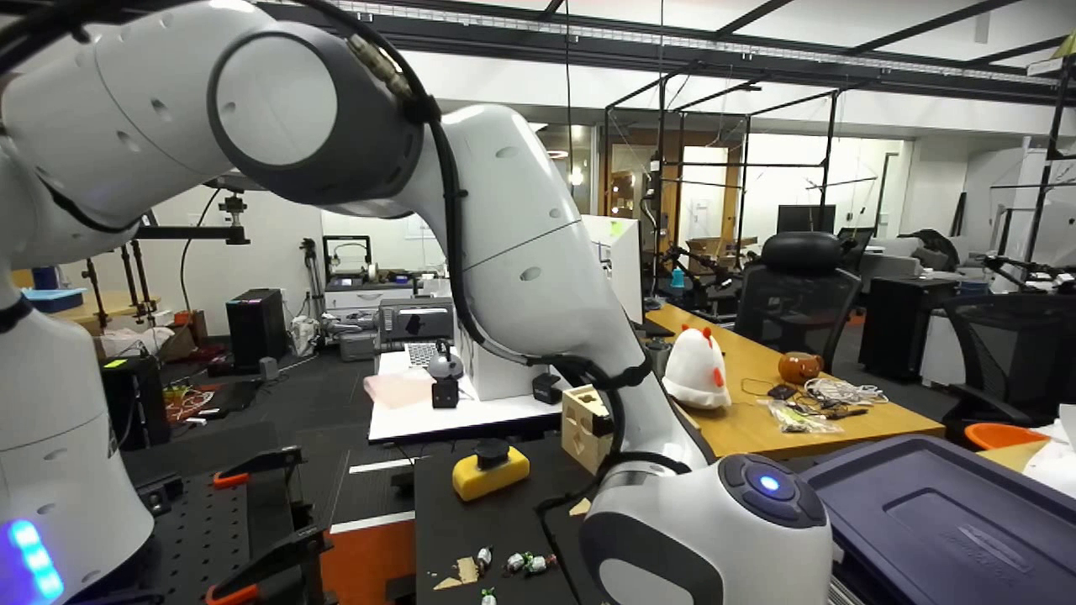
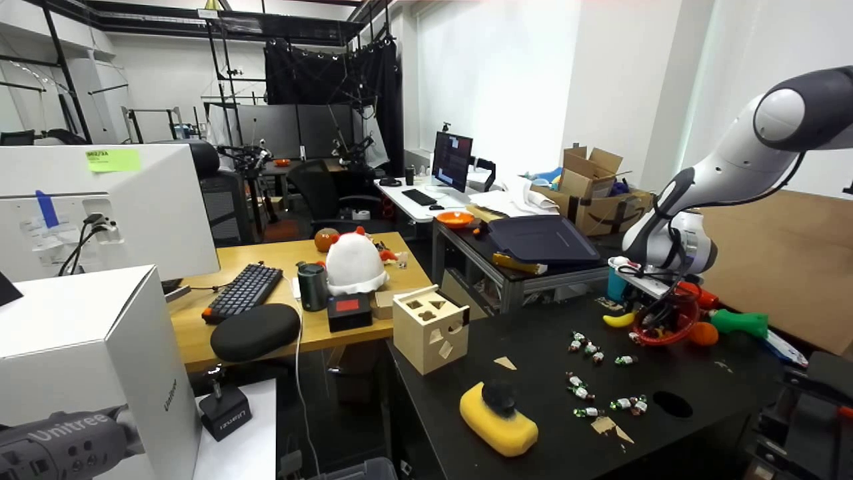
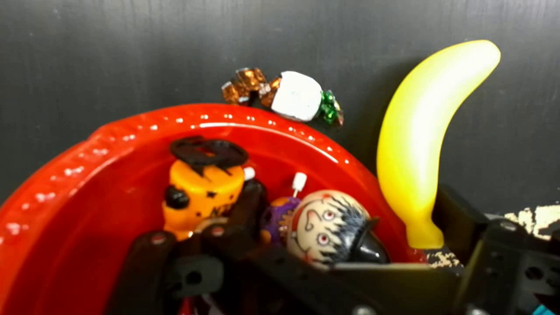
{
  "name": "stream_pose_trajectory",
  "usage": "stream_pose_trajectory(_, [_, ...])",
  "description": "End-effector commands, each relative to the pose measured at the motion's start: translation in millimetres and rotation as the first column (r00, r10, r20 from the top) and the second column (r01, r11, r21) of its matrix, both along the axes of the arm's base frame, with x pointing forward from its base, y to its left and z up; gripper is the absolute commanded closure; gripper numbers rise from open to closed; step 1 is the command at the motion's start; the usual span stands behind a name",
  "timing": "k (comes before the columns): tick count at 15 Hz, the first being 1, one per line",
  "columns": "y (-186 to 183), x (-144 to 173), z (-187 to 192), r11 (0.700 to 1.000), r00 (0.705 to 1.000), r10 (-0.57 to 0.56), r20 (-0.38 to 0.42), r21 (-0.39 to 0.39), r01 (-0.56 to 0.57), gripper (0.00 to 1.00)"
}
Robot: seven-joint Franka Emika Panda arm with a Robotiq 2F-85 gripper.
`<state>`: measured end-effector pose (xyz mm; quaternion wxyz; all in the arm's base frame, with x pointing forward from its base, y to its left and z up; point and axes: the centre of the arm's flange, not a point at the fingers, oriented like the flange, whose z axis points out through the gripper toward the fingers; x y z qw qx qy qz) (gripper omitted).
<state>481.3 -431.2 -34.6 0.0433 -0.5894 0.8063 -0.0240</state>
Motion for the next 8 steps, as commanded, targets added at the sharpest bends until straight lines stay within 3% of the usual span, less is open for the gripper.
stream_pose_trajectory(1, [8.1, 4.0, 6.6, 0.995, 0.996, 0.063, 0.06, 0.069, -0.067, 0.0])
stream_pose_trajectory(8, [19.1, 13.4, 5.1, 0.974, 0.977, 0.164, 0.133, 0.134, -0.182, 0.0])
